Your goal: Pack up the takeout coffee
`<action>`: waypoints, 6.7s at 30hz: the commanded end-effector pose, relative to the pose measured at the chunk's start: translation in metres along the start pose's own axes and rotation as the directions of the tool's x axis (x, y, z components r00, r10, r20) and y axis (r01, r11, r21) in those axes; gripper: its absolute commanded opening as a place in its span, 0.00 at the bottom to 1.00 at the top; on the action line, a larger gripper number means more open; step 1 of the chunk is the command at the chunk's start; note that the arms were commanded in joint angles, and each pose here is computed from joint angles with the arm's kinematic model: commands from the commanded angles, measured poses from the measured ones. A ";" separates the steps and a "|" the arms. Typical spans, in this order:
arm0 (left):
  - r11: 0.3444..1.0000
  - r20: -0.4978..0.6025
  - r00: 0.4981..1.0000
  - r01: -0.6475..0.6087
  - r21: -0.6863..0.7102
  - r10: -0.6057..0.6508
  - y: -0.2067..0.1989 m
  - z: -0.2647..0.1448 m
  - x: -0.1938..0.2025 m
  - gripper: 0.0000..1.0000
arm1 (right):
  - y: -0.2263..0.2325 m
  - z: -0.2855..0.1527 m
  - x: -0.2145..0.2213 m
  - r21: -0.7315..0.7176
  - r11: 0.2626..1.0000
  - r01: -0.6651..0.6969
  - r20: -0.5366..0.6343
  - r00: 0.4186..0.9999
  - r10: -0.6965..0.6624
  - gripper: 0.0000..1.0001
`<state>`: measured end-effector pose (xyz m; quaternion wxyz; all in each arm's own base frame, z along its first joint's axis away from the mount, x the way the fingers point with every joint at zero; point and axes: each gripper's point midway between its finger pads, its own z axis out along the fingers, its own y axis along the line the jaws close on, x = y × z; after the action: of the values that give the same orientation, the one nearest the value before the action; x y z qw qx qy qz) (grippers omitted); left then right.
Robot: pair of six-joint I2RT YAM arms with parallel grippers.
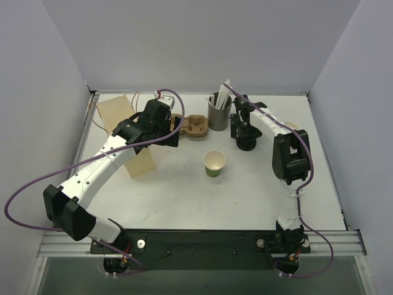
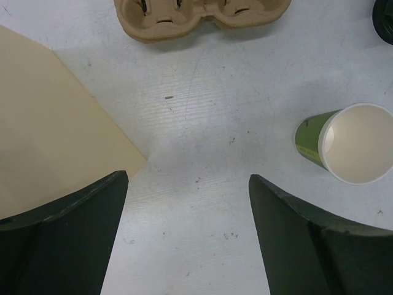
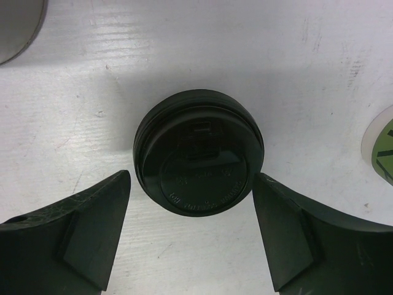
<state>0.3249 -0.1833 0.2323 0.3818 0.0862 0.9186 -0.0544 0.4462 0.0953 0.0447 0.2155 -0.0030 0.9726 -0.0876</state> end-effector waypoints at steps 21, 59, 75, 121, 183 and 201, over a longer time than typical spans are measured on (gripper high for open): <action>1.000 0.060 0.998 0.015 0.018 -0.016 -0.002 -0.009 -0.023 0.91 | -0.009 0.004 0.010 -0.048 0.996 -0.073 -0.047 0.996 0.070 0.77; 1.000 0.052 0.999 0.015 0.016 -0.016 0.000 -0.007 -0.020 0.90 | -0.021 -0.015 -0.009 -0.053 0.992 -0.118 0.025 0.993 0.119 0.81; 1.000 0.052 0.998 0.017 0.020 -0.019 -0.001 -0.007 -0.020 0.90 | -0.023 0.001 0.002 -0.060 0.990 -0.127 -0.016 0.992 0.126 0.81; 0.999 0.065 0.997 0.026 0.048 -0.029 -0.003 -0.013 -0.020 0.90 | -0.030 -0.076 -0.015 -0.094 0.976 -0.194 0.057 0.978 0.200 0.65; 0.995 0.038 0.995 0.094 0.029 -0.095 0.008 -0.027 0.006 0.90 | 0.112 -0.180 0.094 -0.202 0.962 0.183 0.040 0.983 -0.178 0.65; 0.996 0.026 0.996 0.086 0.039 -0.087 0.004 -0.020 0.007 0.90 | 0.121 -0.167 0.098 -0.192 0.961 0.200 0.013 0.979 -0.202 0.65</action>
<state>0.3021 -0.1732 0.2339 0.3777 0.0546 0.9208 -0.0799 0.2939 0.2456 0.1337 0.2072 -0.1194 0.9710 0.0070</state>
